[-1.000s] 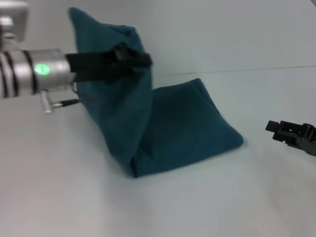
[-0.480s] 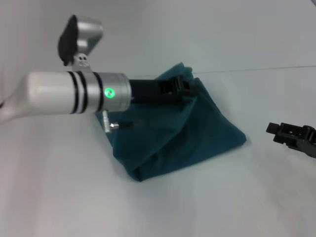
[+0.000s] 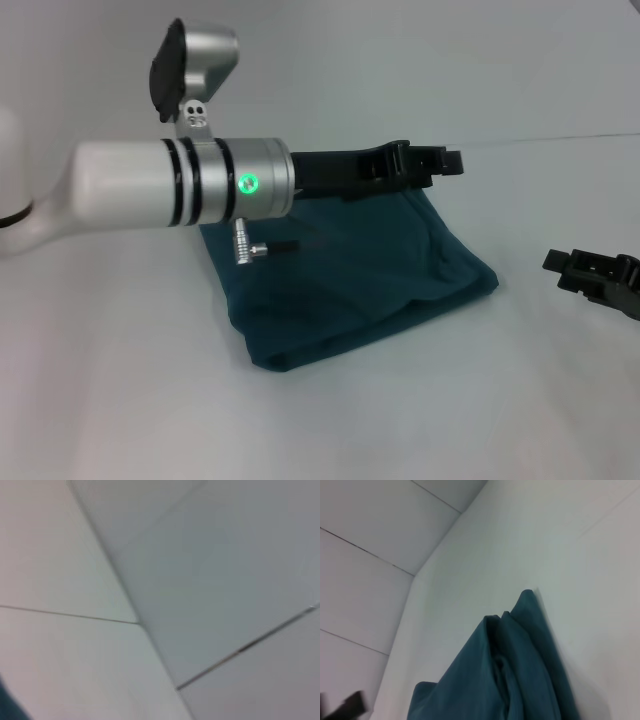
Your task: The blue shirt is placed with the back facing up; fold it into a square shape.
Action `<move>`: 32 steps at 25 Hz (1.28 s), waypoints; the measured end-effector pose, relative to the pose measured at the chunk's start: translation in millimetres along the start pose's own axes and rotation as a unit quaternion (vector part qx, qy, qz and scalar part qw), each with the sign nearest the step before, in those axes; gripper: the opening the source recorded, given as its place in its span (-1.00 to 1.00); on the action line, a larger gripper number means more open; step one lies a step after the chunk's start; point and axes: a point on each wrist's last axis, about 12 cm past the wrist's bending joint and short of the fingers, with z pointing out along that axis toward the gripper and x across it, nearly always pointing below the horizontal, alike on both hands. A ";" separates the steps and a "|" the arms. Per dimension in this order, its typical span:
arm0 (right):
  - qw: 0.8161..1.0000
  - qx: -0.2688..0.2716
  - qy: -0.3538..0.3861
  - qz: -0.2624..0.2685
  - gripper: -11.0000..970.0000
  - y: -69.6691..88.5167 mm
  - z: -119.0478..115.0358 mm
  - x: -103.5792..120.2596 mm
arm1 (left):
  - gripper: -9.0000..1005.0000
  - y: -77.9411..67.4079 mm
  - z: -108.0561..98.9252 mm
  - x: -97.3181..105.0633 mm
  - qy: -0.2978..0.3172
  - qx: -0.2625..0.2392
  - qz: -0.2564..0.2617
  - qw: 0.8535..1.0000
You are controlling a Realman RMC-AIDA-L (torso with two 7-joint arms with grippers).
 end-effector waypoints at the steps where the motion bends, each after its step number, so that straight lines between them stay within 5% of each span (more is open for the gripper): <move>1: 1.000 0.001 0.002 -0.001 0.27 0.0 0.1 -0.1 | -0.54 -1.5 -4.2 -0.1 -0.001 0.013 0.004 1.000; 14: 0.996 0.028 0.076 -0.031 0.27 12.0 6.3 -23.9 | 0.81 54.4 -115.5 37.2 -0.024 -0.001 -0.133 0.991; 23: 0.984 0.052 0.144 -0.094 0.27 63.8 24.1 -82.1 | 0.89 77.0 -179.6 68.9 -0.026 -0.046 -0.145 0.988; 32: 0.971 0.098 0.160 -0.147 0.27 129.0 89.5 -108.3 | 0.91 83.3 -203.8 82.0 -0.069 -0.052 -0.159 0.984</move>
